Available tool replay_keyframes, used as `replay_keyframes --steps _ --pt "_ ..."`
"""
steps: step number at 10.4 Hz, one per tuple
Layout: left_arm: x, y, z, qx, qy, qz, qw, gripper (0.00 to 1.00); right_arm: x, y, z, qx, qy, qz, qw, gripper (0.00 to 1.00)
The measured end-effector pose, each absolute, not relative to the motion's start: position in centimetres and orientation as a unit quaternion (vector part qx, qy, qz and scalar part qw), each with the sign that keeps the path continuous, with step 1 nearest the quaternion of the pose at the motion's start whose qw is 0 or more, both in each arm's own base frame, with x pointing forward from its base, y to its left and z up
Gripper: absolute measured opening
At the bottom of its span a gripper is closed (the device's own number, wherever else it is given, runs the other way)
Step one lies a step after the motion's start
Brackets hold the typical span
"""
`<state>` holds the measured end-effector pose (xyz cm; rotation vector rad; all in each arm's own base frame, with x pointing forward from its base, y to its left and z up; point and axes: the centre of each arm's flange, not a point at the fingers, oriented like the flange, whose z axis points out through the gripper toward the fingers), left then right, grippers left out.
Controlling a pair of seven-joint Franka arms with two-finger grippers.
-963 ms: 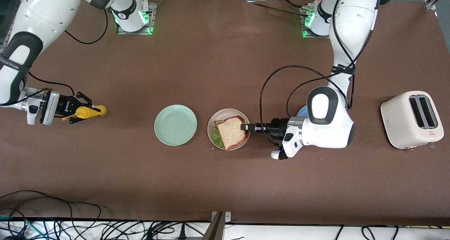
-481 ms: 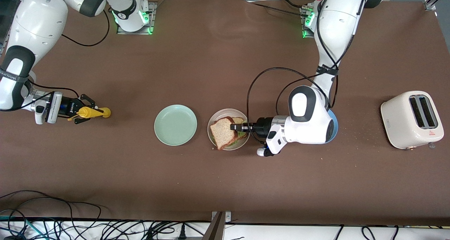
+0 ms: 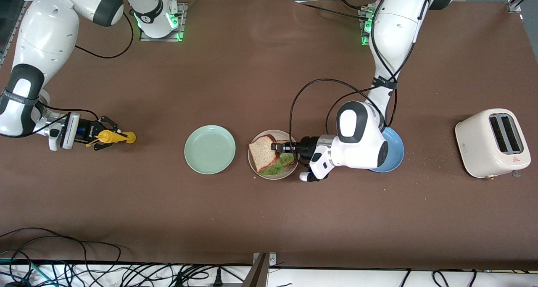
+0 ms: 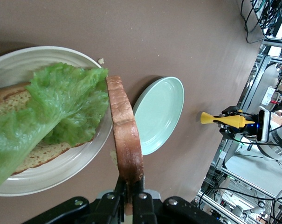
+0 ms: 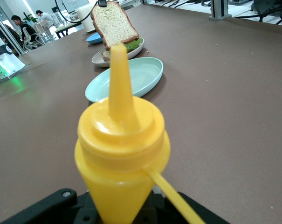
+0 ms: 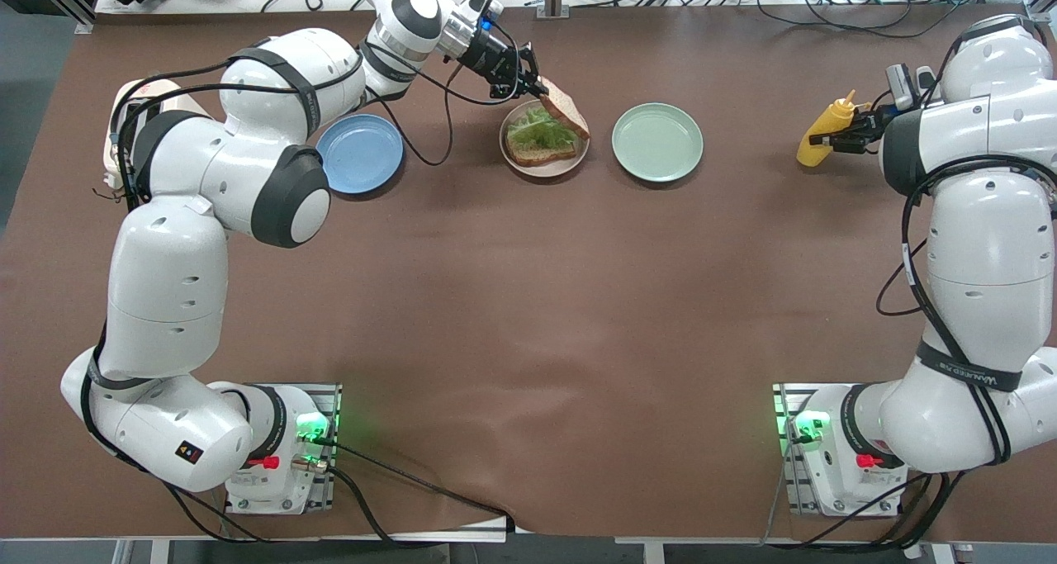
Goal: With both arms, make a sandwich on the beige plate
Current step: 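Lower the toast onto the lettuce with the left gripper, then open the left gripper off the toast while the right gripper sets down mustard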
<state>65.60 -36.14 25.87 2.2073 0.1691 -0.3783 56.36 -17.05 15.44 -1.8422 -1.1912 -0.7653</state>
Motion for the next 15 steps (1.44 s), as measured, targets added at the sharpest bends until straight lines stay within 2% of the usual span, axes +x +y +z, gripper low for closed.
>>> replay_keyframes --steps 4,7,8,9,11,12,13,14,15 --pt "64.6 -36.3 23.9 0.892 0.068 -0.148 0.423 0.08 57.8 -17.6 15.9 -0.728 -0.503 -0.298 0.359 0.15" --pt "64.6 -35.3 23.0 0.895 0.060 -0.142 0.419 0.10 57.7 -17.7 15.5 -0.726 -0.508 -0.297 0.357 0.15" --pt "64.7 -34.7 22.6 0.897 0.052 -0.137 0.416 0.20 57.7 -17.7 15.5 -0.726 -0.508 -0.297 0.356 0.22" --pt "64.7 -33.9 22.1 0.901 0.042 -0.133 0.411 0.33 57.7 -17.7 15.4 -0.726 -0.508 -0.297 0.357 0.23" --pt "64.8 -32.9 21.4 0.905 0.036 -0.131 0.403 0.58 57.7 -17.7 15.4 -0.728 -0.505 -0.295 0.358 0.47" --pt "64.8 -32.4 21.2 0.908 0.033 -0.130 0.396 0.74 57.8 -17.7 15.4 -0.733 -0.498 -0.291 0.360 0.60" --pt "65.0 -31.7 21.0 0.913 0.029 -0.129 0.386 0.87 58.0 -17.6 15.6 -0.738 -0.491 -0.287 0.363 0.78" --pt "65.3 -31.0 21.0 0.915 0.031 -0.127 0.382 0.99 58.3 -17.8 16.1 -0.743 -0.486 -0.284 0.362 0.93" --pt "65.8 -29.9 21.1 0.918 0.031 -0.125 0.375 1.00 58.7 -18.3 16.8 -0.748 -0.485 -0.279 0.357 0.97"
